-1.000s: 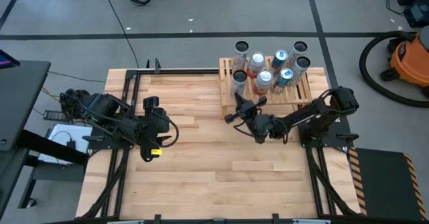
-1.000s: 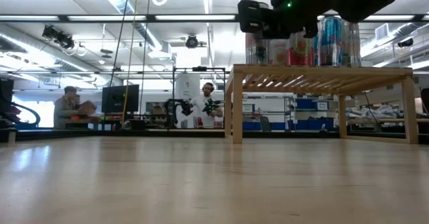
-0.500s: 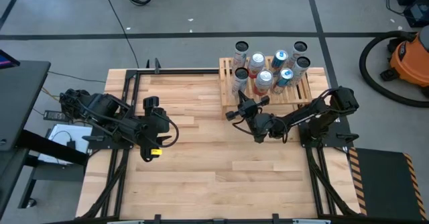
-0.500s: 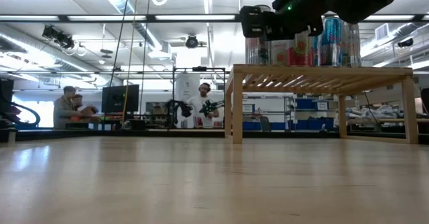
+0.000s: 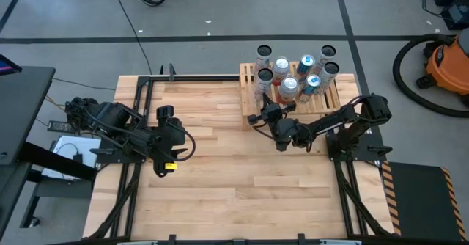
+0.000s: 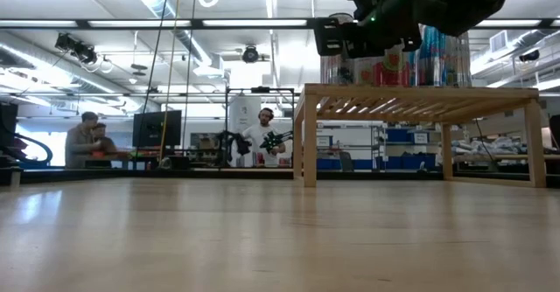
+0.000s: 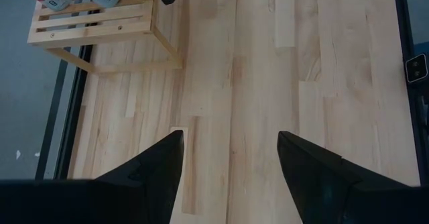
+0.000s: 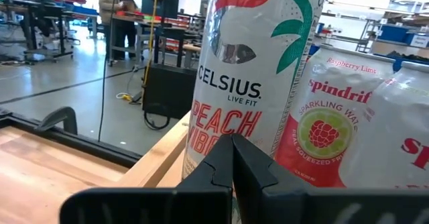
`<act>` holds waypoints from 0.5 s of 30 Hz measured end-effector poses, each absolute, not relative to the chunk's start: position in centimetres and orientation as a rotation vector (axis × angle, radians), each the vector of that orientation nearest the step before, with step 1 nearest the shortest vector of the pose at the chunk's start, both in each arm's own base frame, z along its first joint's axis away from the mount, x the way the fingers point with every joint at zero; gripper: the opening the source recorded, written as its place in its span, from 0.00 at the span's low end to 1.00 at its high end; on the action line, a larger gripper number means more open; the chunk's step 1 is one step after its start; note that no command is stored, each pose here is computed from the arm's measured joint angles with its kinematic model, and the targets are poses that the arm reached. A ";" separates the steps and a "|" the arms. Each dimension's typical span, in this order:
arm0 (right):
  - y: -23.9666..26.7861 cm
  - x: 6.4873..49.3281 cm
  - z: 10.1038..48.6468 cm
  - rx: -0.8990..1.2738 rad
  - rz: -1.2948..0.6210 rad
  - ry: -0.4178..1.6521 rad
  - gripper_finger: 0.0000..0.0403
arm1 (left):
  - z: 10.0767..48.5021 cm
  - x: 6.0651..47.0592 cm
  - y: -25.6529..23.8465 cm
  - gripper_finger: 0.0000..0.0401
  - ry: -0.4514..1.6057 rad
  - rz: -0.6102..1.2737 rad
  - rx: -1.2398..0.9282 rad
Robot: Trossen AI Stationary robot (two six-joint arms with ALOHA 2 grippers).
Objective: Place canned beverage on shelf
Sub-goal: Put the white-pink soda can on the shelf aligned with the other white-pink soda can
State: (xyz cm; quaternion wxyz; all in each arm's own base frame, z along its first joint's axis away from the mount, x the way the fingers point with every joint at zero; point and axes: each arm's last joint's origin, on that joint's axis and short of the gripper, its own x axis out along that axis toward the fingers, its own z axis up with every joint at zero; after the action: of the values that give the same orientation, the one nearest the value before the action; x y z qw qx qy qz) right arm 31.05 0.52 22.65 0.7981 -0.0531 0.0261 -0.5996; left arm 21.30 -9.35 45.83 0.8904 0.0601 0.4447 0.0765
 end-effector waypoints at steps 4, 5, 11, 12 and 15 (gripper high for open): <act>0.5 31.0 22.7 -0.119 -1.288 0.060 0.02 | 45.8 21.3 -9.3 0.61 0.923 0.159 0.125; 0.5 31.0 22.7 -0.119 -1.291 0.061 0.02 | 45.8 21.3 -9.3 0.61 0.924 0.159 0.125; 0.5 30.9 22.8 -0.140 -1.331 0.084 0.02 | 45.8 21.3 -9.3 0.61 0.923 0.159 0.125; 0.5 30.9 22.9 -0.140 -1.330 0.081 0.02 | 45.8 21.3 -9.3 0.61 0.923 0.159 0.125; 0.5 30.8 23.4 -0.127 -1.317 0.052 0.02 | 45.8 21.3 -9.3 0.61 0.923 0.159 0.125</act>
State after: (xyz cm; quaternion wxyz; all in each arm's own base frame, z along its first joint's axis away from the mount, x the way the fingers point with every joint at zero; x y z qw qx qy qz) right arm 30.84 0.48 23.39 0.7888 -0.0589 0.0242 -0.6113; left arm 21.30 -9.35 45.84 0.8904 0.0601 0.4447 0.0764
